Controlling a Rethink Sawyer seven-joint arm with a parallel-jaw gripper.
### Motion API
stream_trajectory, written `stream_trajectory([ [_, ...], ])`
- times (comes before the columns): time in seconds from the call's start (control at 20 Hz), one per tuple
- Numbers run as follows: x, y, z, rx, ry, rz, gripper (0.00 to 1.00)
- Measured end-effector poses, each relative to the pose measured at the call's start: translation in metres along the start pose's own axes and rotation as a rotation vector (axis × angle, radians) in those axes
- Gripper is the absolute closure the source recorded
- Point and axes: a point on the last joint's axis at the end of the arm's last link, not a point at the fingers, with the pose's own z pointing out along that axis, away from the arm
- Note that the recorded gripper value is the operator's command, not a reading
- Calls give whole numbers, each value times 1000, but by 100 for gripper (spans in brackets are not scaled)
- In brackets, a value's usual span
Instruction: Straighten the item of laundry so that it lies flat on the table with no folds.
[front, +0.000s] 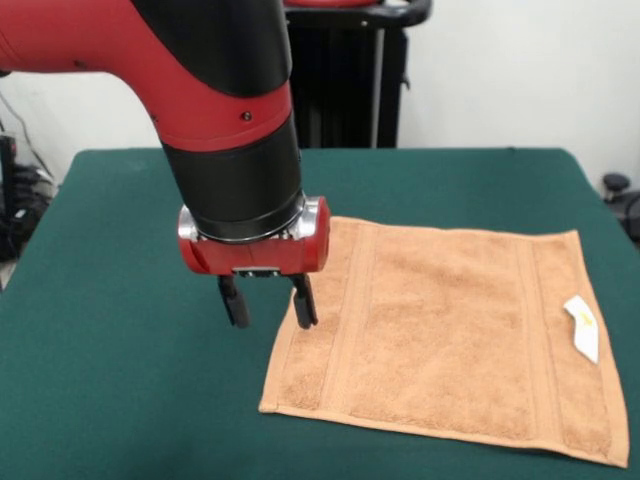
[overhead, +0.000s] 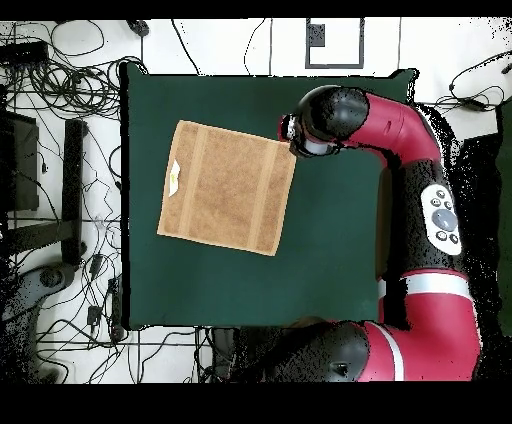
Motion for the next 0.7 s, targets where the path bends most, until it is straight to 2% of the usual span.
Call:
stream_trajectory([
  [0.7,-6,0,-27,13,-37,-3,0],
])
